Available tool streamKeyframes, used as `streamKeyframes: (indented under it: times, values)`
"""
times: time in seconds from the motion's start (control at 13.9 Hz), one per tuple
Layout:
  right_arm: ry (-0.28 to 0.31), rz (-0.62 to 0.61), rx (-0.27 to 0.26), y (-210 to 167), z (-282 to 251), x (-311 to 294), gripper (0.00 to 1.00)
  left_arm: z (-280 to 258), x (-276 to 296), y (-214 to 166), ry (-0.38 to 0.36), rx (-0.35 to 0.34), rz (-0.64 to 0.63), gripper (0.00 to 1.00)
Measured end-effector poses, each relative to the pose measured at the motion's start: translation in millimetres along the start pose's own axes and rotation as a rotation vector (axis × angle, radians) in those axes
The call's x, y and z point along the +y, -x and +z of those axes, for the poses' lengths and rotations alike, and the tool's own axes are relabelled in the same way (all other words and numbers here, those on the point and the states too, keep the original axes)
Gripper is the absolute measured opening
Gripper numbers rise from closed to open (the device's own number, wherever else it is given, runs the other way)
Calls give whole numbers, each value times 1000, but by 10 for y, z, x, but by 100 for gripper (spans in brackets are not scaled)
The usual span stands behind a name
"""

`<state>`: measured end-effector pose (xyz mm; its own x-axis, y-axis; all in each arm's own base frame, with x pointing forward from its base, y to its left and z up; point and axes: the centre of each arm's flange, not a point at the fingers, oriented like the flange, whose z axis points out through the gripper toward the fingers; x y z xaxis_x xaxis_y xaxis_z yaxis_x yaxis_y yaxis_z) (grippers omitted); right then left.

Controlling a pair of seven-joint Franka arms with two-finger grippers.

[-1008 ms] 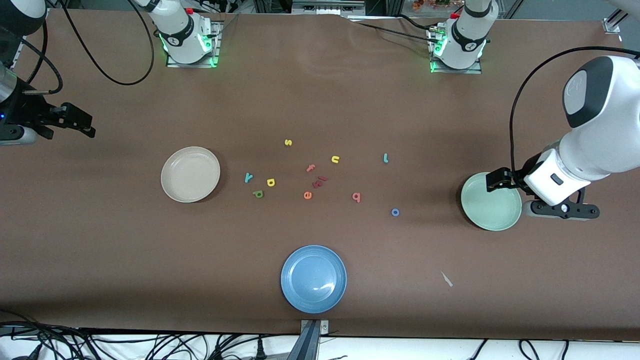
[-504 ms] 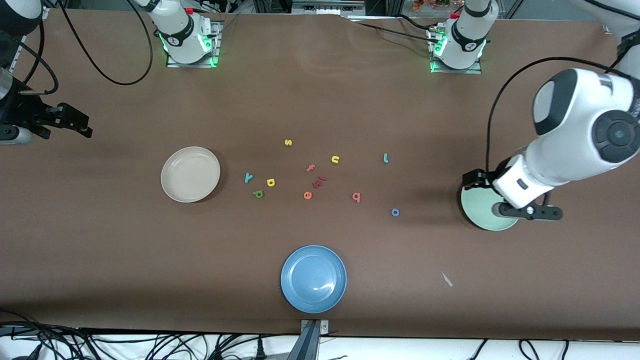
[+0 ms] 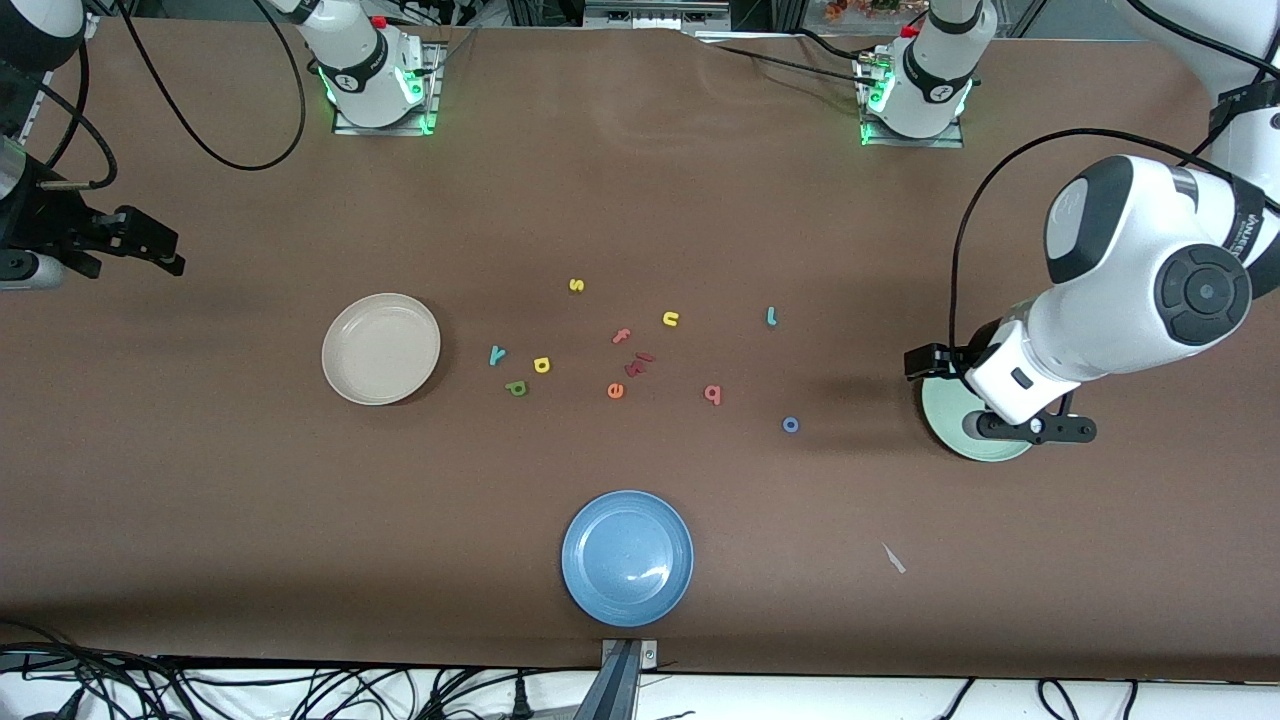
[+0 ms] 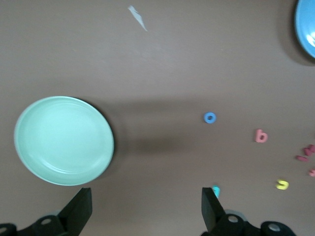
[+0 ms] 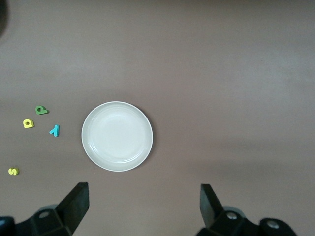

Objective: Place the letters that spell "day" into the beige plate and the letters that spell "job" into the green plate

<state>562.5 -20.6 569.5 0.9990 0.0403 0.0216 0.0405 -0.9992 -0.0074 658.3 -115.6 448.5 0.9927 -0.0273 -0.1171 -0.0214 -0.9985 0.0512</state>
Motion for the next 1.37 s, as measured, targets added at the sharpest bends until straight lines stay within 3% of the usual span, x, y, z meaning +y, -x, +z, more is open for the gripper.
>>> streamKeyframes:
  times: [0.22,0.58,1.37]
  values:
    - [0,1,0,0,0,0,100,-77,-108,-18,-61,25,19,99]
    - [0,1,-2,2,2,0,100,-252,-444,20,-64,29,86,99]
    - [-1,2,-3,-1,10,-1,100,-317,-587,56,-65,20,133,100]
